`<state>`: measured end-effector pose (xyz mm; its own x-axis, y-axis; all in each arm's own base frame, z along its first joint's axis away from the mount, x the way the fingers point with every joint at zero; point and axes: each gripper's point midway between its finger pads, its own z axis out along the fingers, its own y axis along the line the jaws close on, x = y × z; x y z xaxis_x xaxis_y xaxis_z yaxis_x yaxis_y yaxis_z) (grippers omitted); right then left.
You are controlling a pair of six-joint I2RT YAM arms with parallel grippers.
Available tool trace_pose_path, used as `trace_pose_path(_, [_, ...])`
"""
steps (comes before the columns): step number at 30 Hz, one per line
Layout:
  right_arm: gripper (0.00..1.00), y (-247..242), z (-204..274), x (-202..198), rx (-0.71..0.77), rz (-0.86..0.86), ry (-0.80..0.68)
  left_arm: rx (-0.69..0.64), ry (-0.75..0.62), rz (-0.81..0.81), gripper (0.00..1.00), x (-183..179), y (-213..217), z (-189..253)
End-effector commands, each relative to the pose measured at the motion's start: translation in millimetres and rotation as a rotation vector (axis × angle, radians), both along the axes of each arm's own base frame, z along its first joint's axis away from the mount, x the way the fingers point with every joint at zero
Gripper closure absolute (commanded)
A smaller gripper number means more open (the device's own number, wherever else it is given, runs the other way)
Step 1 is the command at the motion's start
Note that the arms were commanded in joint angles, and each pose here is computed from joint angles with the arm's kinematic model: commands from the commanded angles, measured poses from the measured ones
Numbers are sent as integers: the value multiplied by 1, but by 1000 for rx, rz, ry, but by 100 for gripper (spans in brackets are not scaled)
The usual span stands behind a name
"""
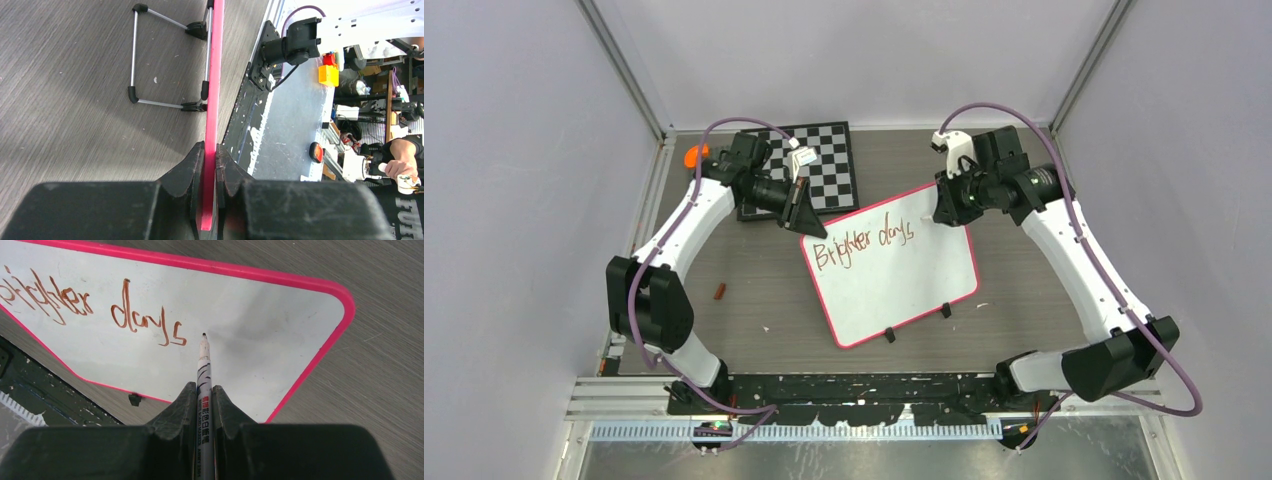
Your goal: Write a sentence on the whiteboard
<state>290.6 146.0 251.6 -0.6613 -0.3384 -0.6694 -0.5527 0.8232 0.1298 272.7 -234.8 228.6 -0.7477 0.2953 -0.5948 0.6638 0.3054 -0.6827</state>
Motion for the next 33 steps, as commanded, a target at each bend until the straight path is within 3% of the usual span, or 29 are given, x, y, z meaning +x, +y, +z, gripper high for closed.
trace_pose_path(1, [100, 1, 11, 19, 4, -27, -63, 11, 0, 2, 100, 0, 1, 1])
trace_pose_path(16, [100, 12, 10, 19, 42, 3, -42, 13, -6, -3, 100, -1, 2, 2])
trace_pose_path(33, [100, 0, -23, 0, -25, 18, 22, 17, -1, -4, 100, -1, 2, 0])
